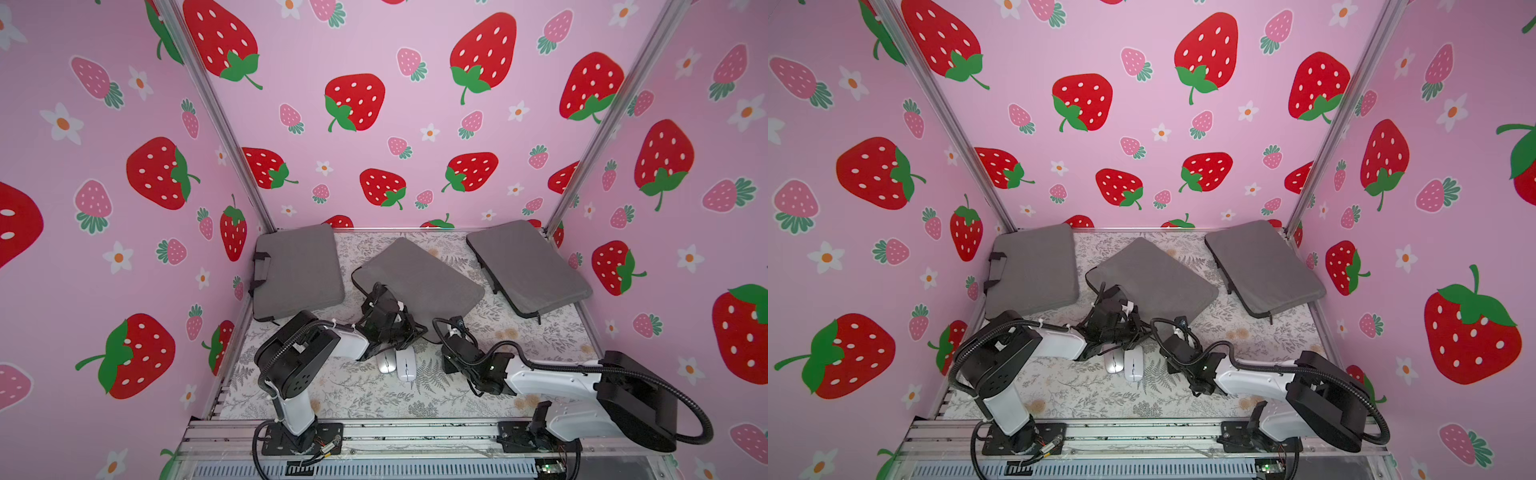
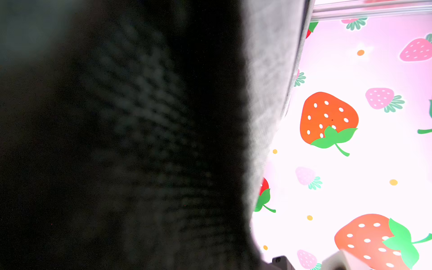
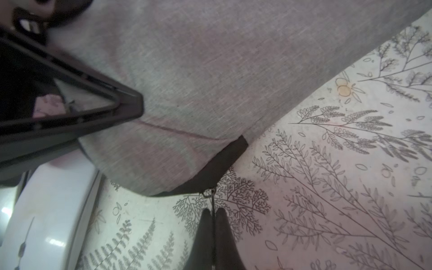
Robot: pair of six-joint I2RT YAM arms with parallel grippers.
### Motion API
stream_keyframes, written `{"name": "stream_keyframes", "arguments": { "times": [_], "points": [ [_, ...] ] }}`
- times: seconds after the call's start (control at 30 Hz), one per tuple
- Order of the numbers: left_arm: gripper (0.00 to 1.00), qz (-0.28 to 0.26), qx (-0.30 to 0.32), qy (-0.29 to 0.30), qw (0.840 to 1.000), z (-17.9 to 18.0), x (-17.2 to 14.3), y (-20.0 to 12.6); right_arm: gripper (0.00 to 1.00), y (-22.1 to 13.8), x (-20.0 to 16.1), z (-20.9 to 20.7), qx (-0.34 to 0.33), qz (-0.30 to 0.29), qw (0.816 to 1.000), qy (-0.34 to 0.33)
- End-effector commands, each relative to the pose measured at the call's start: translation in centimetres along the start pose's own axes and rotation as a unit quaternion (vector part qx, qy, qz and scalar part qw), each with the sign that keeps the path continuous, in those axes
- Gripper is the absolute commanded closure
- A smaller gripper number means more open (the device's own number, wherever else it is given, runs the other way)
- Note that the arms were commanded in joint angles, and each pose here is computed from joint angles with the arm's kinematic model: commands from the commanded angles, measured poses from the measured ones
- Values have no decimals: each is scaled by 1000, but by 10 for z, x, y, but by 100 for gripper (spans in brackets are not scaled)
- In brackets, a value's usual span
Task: Put the mouse into the laptop bag
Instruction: Zip the zipper on the zippered laptop bag.
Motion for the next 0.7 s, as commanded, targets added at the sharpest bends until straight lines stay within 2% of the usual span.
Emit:
{"name": "stream_keyframes", "arguments": {
  "times": [0.0, 0.17, 0.2, 0.23, 0.3, 0.33, 0.37, 0.43, 0.57, 0.67],
  "points": [
    [100, -42, 8, -16, 999, 9, 21, -14, 100, 6, -38, -40, -71, 80, 994, 2],
    [100, -48, 19, -6, 999, 11, 21, -23, 100, 9, -24, -37, -64, 58, 996, -3],
    [85, -57, 25, -10, 998, 14, 23, -27, 100, 8, -22, -35, -60, 57, 997, -2],
    [71, -67, 37, -17, 997, 18, 26, -31, 95, 8, -19, -33, -53, 56, 997, -1],
    [37, -89, 63, -21, 994, 23, 36, -38, 62, 7, -14, -27, -36, 54, 998, 2],
    [30, -97, 77, -22, 992, 27, 40, -40, 50, 7, -14, -24, -30, 54, 998, 1],
    [29, -103, 87, -22, 991, 27, 48, -42, 41, 7, -13, -24, -28, 53, 998, 2],
    [28, -109, 96, -26, 989, 30, 62, -43, 33, 7, -15, -27, -34, 52, 998, 1],
    [28, -141, 122, -59, 981, 50, 95, -44, 27, 2, -14, -34, -49, 40, 998, 14],
    [31, -135, 108, -68, 983, 48, 110, -39, 25, -3, -8, -33, -42, 28, 999, 22]
  ]
}}
Point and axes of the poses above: each gripper's point midway between its finger pads, its own y axis out along the fingers, its own z axis along the line the jaws close on, x = y × z, the point moved 2 cm from there along -y, back along the fingers, and after that the axes turned 14 degrees about -y, right-handed, at the moved point
